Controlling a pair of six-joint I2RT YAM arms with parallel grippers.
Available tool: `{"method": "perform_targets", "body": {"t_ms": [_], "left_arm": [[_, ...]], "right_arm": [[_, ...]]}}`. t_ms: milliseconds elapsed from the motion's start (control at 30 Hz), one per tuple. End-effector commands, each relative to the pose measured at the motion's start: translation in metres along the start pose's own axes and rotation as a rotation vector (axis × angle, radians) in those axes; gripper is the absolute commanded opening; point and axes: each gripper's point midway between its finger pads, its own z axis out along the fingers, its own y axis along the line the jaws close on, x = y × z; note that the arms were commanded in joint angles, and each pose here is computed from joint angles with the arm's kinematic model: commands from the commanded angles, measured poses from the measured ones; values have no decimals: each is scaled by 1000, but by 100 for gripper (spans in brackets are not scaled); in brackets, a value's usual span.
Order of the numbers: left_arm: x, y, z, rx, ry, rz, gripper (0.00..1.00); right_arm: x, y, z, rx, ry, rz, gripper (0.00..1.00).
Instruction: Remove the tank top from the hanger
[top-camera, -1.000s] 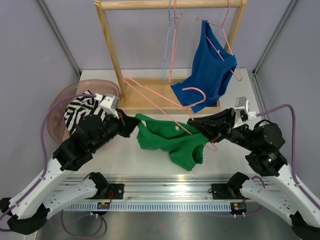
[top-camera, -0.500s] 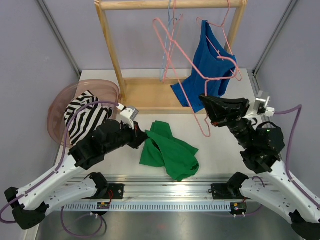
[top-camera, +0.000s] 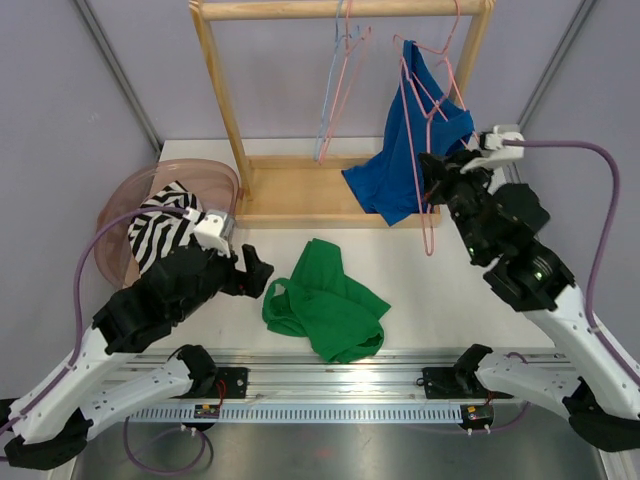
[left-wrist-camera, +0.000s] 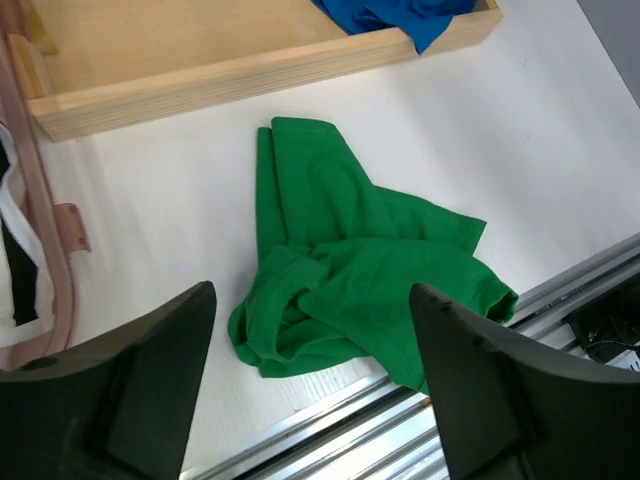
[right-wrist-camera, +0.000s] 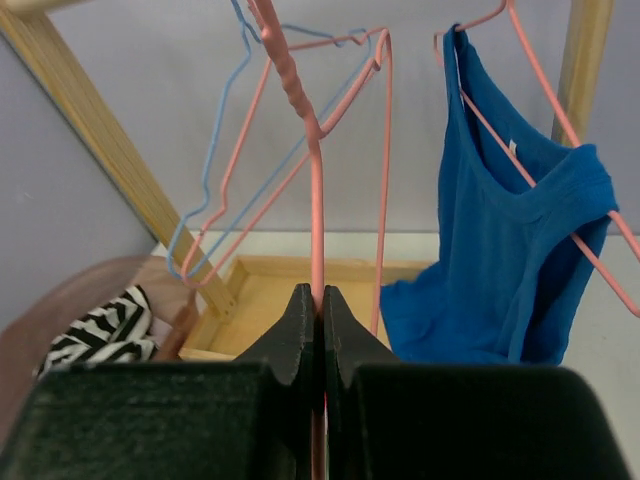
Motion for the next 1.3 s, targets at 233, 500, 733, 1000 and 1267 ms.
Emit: {"method": "perform_targets", "body": {"t_ms": [233,500,733,1000,1267], "left_arm": [[-4,26,-26,-54,-80,60,99],[5,27,-18,-39,-108,62,99],[6,31,-15,-61,-105,69,99],[6,31,-16,-61,-113,66,99],[6,32,-13,-70,-103,69,99]], "right_arm": [[-14,6,80,115,53,-111,0],[-27,-1,147,99,71,-102,0],[0,-1,208,125,125,-129,0],[30,18,233,97,176,-89,0],[62,44,237,44,228,-85,0]]}}
